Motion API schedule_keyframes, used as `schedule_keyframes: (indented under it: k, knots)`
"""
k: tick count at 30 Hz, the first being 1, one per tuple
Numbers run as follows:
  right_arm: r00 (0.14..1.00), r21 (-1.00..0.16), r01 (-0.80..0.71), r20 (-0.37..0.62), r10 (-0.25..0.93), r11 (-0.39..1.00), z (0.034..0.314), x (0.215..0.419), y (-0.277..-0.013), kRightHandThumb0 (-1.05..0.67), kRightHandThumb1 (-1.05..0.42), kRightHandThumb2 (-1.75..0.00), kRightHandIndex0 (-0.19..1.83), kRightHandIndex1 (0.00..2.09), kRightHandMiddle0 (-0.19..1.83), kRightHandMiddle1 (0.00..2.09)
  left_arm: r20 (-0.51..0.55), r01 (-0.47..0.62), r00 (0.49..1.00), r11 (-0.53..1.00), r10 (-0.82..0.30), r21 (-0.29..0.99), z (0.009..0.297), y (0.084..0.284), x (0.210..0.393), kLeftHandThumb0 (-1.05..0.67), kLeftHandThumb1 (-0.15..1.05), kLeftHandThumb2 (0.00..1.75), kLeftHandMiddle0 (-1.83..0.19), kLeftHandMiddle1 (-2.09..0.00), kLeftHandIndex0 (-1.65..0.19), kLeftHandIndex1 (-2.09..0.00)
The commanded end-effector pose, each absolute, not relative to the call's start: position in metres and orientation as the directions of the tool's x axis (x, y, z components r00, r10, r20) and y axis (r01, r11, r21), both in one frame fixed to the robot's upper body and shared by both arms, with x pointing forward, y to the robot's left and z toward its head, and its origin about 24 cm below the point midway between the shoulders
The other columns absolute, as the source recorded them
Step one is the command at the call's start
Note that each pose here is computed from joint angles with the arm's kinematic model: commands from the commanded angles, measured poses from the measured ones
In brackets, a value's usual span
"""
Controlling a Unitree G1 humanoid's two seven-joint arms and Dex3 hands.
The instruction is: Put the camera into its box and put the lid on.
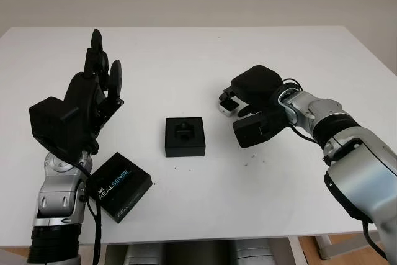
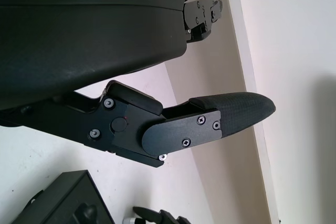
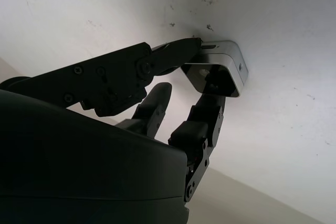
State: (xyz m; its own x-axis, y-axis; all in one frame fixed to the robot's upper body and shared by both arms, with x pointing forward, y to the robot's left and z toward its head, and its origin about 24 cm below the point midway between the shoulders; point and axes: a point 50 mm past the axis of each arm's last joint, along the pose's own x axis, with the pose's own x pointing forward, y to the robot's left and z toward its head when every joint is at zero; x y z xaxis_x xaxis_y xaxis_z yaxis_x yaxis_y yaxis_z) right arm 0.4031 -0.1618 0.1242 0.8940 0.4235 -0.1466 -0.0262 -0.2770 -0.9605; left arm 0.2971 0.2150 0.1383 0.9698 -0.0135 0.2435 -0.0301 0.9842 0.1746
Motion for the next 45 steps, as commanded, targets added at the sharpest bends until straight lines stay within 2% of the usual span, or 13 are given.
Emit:
schedule_keyframes:
  k: [1,4,5,7,8,10,12,13,16,19,25,34,45]
  knots:
    - [0.9,-0.955,-0.062,-0.18,0.398,-0.29,0.117,0.401,-0.169,-0.31,-0.96,-0.06,0.27,1.28,0.45,1.12,0.26,-0.034,0.965,0.982,-0.015,0.183,0.143,0.216,0.297,-0.78,1.05,0.68,0.19,0.0,0.19,0.0]
    - [0.905,-0.949,-0.061,-0.184,0.384,-0.31,0.118,0.401,-0.172,-0.34,-0.99,-0.05,0.05,1.71,0.28,1.5,0.26,-0.034,0.965,0.983,-0.015,0.182,0.143,0.216,0.297,-0.79,1.05,0.68,0.19,0.0,0.19,0.0]
    - [0.906,-0.946,-0.06,-0.185,0.38,-0.317,0.118,0.402,-0.173,-0.35,-0.99,-0.05,0.01,1.77,0.26,1.54,0.261,-0.033,0.965,0.983,-0.016,0.182,0.143,0.216,0.298,-0.79,1.05,0.67,0.19,0.0,0.19,0.0]
    - [0.909,-0.946,-0.058,-0.181,0.375,-0.318,0.12,0.402,-0.176,-0.36,-0.99,-0.05,0.02,1.69,0.27,1.48,0.263,-0.033,0.965,0.985,-0.014,0.172,0.143,0.216,0.298,-0.78,1.05,0.67,0.19,0.0,0.19,0.0]
    - [0.911,-0.948,-0.056,-0.178,0.373,-0.314,0.121,0.402,-0.177,-0.35,-0.98,-0.05,0.06,1.55,0.3,1.42,0.263,-0.032,0.965,0.985,-0.014,0.167,0.143,0.216,0.298,-0.78,1.05,0.66,0.19,0.0,0.19,0.0]
    - [0.914,-0.955,-0.055,-0.165,0.37,-0.29,0.123,0.402,-0.179,-0.34,-0.97,-0.05,0.21,1.11,0.38,1.24,0.264,-0.03,0.964,0.986,-0.015,0.164,0.143,0.215,0.299,-0.78,1.05,0.66,0.19,0.0,0.19,0.0]
    - [0.916,-0.959,-0.047,-0.152,0.372,-0.278,0.124,0.402,-0.181,-0.34,-0.96,-0.05,0.41,0.54,0.47,1.03,0.267,-0.029,0.964,0.987,-0.015,0.159,0.144,0.214,0.3,-0.78,1.05,0.66,0.19,0.0,0.19,0.0]
    - [0.917,-0.962,-0.039,-0.142,0.374,-0.271,0.124,0.401,-0.183,-0.34,-0.95,-0.05,0.48,0.35,0.51,0.95,0.267,-0.029,0.964,0.988,-0.014,0.154,0.144,0.214,0.3,-0.78,1.05,0.67,0.19,0.0,0.19,0.0]
    - [0.922,-0.971,-0.037,-0.125,0.366,-0.237,0.125,0.4,-0.187,-0.34,-0.93,-0.06,0.56,0.1,0.62,0.74,0.261,-0.026,0.965,0.99,-0.011,0.14,0.145,0.213,0.3,-0.79,1.05,0.65,0.19,0.0,0.19,0.0]
    - [0.925,-0.98,-0.05,-0.118,0.36,-0.194,0.125,0.4,-0.19,-0.34,-0.94,-0.06,0.55,0.06,0.64,0.71,0.264,-0.02,0.964,0.99,-0.018,0.141,0.145,0.212,0.301,-0.79,1.05,0.65,0.19,0.0,0.19,0.0]
    - [0.933,-0.992,-0.076,-0.107,0.345,-0.102,0.127,0.399,-0.196,-0.37,-0.99,-0.06,0.53,0.05,0.56,0.83,0.262,-0.019,0.965,0.988,-0.022,0.151,0.146,0.211,0.301,-0.8,1.05,0.65,0.19,0.0,0.19,0.0]
    - [0.944,-0.991,-0.068,-0.028,0.328,0.112,0.143,0.401,-0.199,-0.31,-0.96,-0.05,0.52,0.05,0.45,1.15,0.254,-0.018,0.967,0.987,-0.024,0.161,0.145,0.211,0.302,-0.8,1.05,0.64,0.19,0.0,0.19,0.0]
    - [0.95,-0.965,-0.1,-0.02,0.311,0.242,0.148,0.401,-0.203,-0.28,-0.96,-0.05,0.48,0.04,0.41,1.21,0.239,-0.015,0.971,0.987,-0.024,0.159,0.144,0.211,0.301,-0.8,1.05,0.65,0.19,0.0,0.19,0.0]
